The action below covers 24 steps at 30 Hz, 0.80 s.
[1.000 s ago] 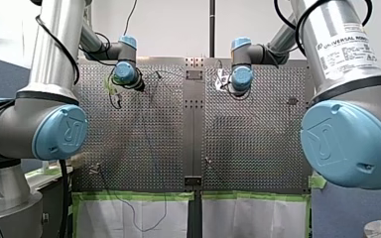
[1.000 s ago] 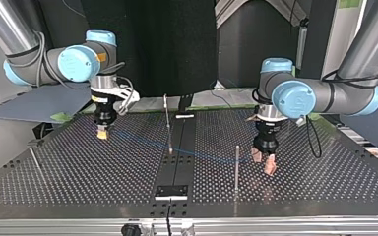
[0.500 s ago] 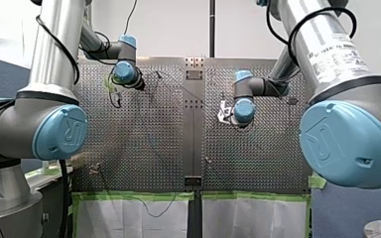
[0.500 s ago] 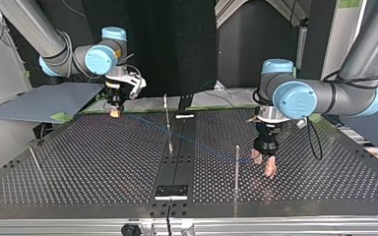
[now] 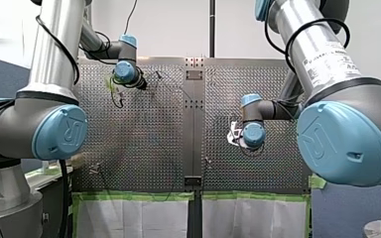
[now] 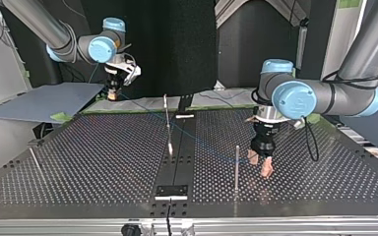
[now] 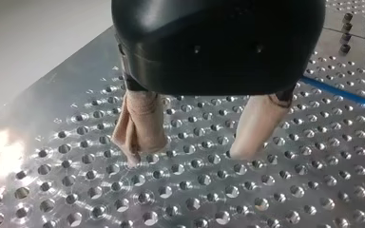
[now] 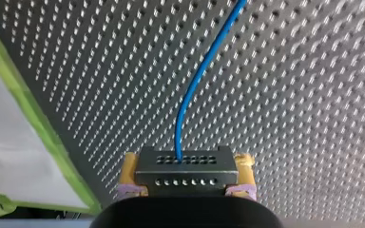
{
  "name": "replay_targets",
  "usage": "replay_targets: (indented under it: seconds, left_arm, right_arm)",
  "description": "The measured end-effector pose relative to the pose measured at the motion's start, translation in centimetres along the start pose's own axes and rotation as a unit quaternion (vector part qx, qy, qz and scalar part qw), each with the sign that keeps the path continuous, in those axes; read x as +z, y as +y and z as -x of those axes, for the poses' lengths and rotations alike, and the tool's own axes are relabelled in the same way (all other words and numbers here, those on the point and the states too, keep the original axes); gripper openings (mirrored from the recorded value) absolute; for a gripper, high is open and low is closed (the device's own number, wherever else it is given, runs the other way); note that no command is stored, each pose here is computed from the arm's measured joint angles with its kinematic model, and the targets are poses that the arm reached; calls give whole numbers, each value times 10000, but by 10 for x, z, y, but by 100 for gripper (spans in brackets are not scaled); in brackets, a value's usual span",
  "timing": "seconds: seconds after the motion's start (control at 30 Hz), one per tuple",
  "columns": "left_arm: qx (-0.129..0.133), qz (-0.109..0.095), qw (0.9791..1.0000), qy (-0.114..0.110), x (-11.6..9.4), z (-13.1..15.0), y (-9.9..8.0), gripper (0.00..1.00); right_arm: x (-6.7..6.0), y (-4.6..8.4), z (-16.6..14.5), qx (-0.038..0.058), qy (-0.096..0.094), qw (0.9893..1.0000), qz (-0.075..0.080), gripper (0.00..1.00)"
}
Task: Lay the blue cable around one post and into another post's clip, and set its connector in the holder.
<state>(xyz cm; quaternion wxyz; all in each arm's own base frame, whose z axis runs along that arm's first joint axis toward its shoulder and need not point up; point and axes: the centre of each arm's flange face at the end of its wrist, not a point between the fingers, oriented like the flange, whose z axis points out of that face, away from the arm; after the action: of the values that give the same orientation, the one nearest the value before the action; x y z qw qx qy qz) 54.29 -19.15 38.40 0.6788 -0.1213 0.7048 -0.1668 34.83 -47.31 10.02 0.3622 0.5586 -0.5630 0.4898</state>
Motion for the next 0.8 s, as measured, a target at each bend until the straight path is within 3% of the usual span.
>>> replay_targets:
  seconds: [0.07, 0.33, 0.6, 0.8]
  left_arm:
    - [-14, -3, 10000, 1, 0, 0, 0, 100]
    - [-48, -16, 10000, -21, 0, 0, -1, 100]
    - [-83, -38, 10000, -22, 1, 1, 0, 100]
    - [-87, -46, 9999, -19, 1, 1, 0, 100]
  right_arm:
    - [-1, 9, 8, 29, -7, 10000, 84, 61]
    - [-5, 45, 54, -2, -216, 9989, 417, 61]
    - [-20, 70, 111, -28, -538, 9970, 554, 61]
    - [-1, 76, 129, 69, -389, 9976, 569, 61]
